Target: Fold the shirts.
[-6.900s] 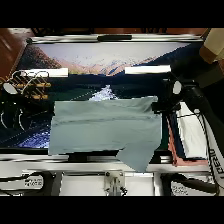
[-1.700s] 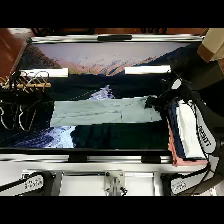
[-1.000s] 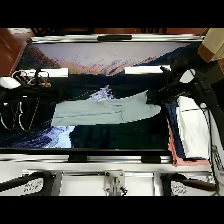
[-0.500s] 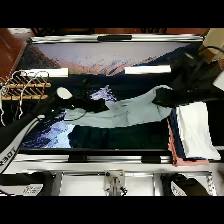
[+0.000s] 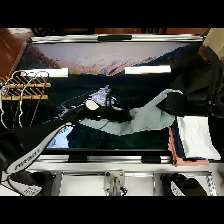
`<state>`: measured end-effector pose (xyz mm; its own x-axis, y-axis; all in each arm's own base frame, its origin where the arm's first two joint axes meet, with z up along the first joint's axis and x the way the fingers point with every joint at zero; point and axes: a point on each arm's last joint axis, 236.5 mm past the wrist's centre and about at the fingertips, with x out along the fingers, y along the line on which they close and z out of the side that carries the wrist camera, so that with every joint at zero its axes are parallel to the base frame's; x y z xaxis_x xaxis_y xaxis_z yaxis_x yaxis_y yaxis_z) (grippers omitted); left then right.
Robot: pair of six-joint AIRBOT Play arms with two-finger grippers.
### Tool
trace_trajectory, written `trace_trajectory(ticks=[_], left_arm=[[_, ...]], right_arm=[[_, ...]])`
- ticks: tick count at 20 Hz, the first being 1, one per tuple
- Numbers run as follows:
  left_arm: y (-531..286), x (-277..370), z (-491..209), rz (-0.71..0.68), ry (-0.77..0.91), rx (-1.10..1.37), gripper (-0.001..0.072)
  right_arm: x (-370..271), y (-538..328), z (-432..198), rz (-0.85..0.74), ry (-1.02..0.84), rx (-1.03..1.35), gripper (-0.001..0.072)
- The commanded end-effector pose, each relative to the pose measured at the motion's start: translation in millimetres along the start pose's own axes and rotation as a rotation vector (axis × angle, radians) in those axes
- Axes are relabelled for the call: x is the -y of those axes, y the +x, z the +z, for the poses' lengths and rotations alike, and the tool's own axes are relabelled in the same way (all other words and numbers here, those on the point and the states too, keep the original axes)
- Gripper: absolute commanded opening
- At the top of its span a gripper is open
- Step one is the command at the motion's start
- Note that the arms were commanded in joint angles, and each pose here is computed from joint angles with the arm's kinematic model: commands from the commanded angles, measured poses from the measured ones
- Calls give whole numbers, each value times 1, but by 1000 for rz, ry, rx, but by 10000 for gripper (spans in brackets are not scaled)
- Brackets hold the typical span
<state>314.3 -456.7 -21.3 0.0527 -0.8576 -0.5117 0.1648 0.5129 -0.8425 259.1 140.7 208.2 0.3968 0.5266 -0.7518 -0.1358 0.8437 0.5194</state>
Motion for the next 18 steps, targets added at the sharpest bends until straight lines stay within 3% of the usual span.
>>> trace_trajectory(ticks=[1, 6, 12, 18], left_arm=[[21, 21, -12, -73, -11, -45, 35], [-49, 3, 37, 83, 121, 48, 32], [-247, 8, 128, 198, 193, 388, 33], [-406, 35, 115, 256, 231, 625, 35]], right_arm=[[-2, -3, -1, 3, 6, 5, 65], [6, 8, 1, -22, -19, -21, 64], [-4, 102, 21, -30, -105, -103, 65], [-35, 240, -1, 32, -140, -217, 64]])
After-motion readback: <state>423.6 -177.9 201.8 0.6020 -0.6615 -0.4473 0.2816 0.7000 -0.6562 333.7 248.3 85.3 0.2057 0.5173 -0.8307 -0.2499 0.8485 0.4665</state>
